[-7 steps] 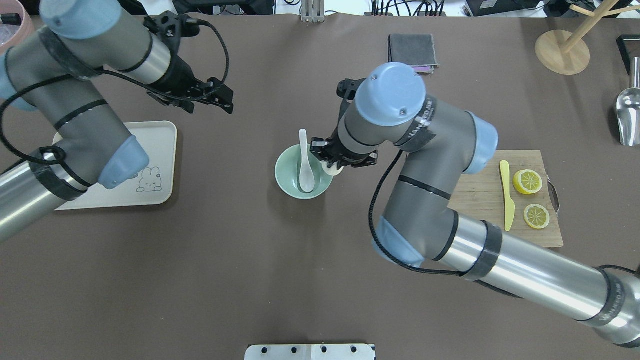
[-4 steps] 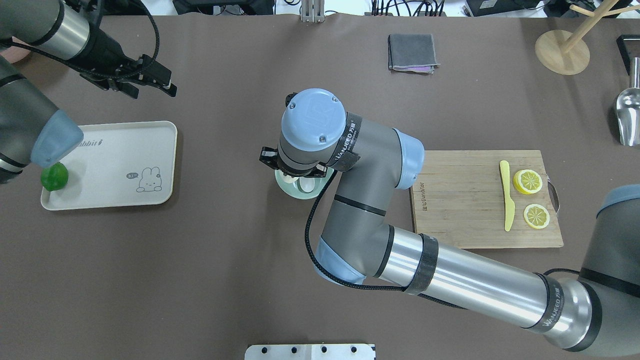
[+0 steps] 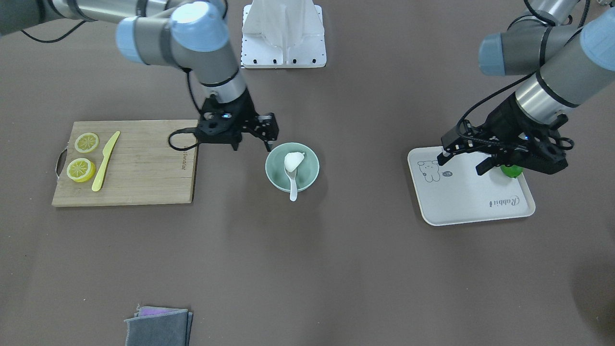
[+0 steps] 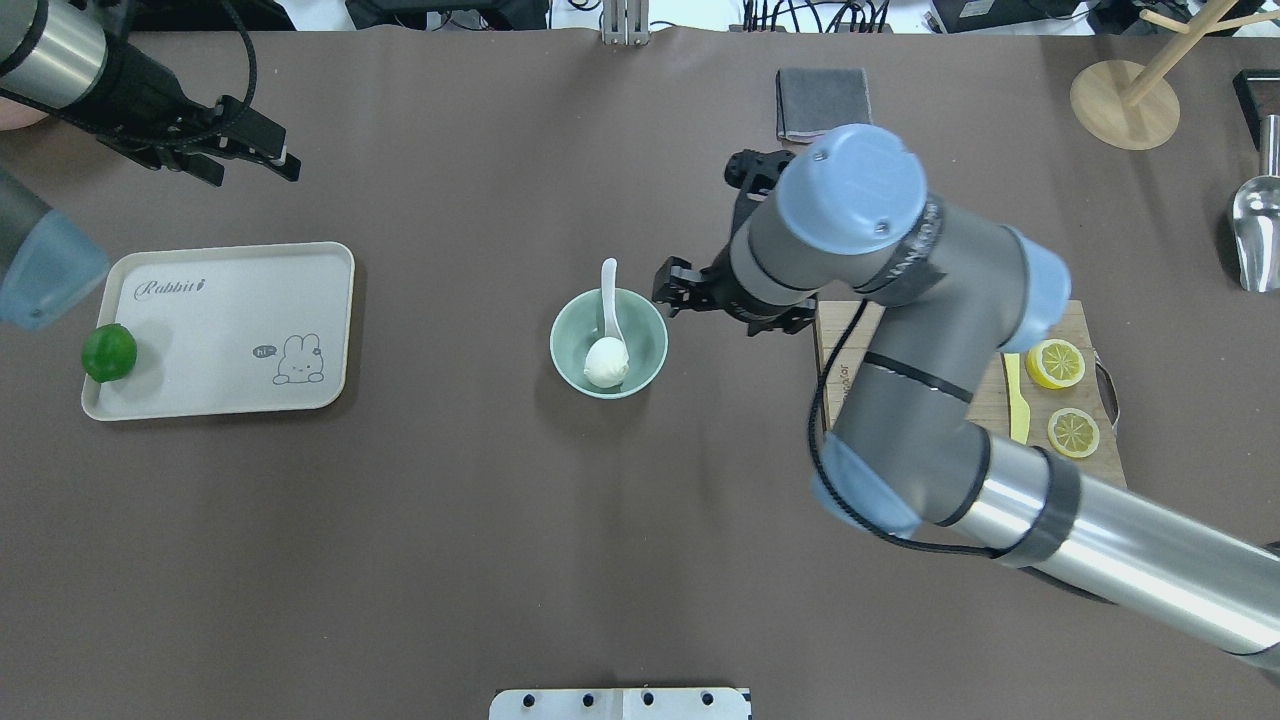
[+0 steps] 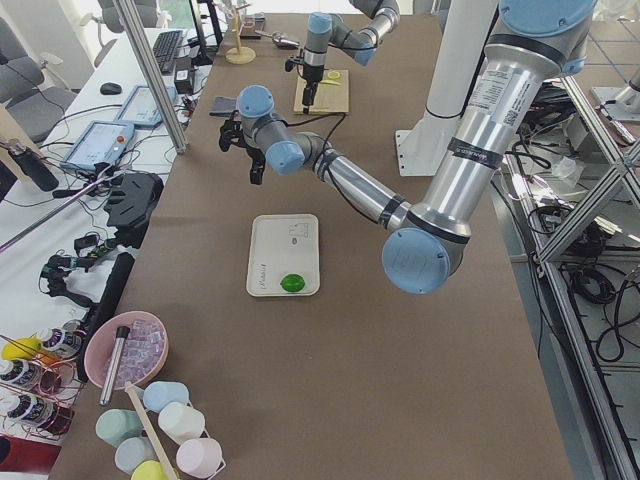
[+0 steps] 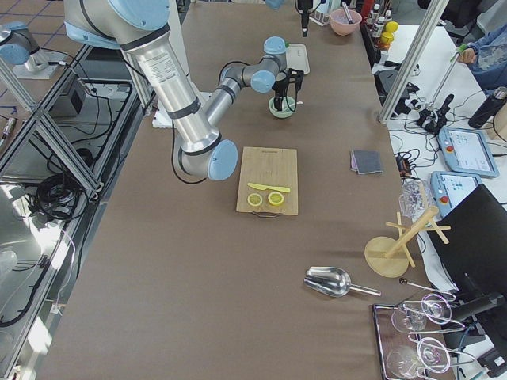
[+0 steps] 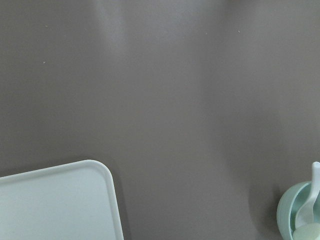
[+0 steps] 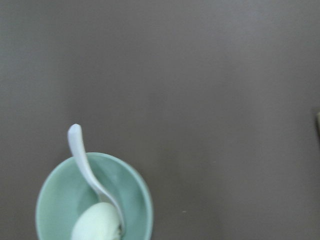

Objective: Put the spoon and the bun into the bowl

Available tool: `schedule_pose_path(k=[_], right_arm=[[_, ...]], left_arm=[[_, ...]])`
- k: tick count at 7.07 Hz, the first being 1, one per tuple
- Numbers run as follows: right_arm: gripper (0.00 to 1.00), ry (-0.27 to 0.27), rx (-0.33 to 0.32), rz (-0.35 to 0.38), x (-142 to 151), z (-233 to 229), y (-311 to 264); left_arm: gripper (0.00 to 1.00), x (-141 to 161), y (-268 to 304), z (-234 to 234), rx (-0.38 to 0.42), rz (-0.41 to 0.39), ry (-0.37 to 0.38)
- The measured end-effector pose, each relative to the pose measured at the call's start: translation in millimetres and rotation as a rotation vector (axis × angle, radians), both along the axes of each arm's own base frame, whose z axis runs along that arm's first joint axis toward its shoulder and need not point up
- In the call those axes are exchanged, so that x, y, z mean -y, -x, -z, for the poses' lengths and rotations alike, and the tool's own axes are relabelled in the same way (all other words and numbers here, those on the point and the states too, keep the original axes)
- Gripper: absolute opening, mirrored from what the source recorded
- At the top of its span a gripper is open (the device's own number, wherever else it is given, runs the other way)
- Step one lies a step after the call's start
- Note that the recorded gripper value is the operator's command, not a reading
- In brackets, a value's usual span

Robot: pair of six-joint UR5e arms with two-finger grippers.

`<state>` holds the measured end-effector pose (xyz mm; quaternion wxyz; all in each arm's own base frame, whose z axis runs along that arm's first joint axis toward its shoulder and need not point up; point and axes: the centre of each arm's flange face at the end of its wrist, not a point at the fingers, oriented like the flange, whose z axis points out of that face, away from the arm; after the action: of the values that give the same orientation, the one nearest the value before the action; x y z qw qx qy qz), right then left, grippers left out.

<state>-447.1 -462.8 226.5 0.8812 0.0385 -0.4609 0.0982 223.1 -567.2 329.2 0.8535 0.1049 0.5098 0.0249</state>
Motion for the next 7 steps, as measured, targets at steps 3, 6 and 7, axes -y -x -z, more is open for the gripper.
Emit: schedule_pose_path(k=[3, 6, 7], right_arm=[[1.00, -0.085, -0.119, 0.122, 21, -138, -160], [1.00, -0.175, -0.181, 0.229, 25, -255, -336], [1.00, -0.199, -0.193, 0.246, 23, -289, -384]], left_arm=[[0.98, -20, 90, -92, 0.139, -0.055, -0.113], [0.98, -24, 191, -153, 0.272, -0.133, -0.177], [0.98, -39, 231, -182, 0.304, -0.161, -0.208]])
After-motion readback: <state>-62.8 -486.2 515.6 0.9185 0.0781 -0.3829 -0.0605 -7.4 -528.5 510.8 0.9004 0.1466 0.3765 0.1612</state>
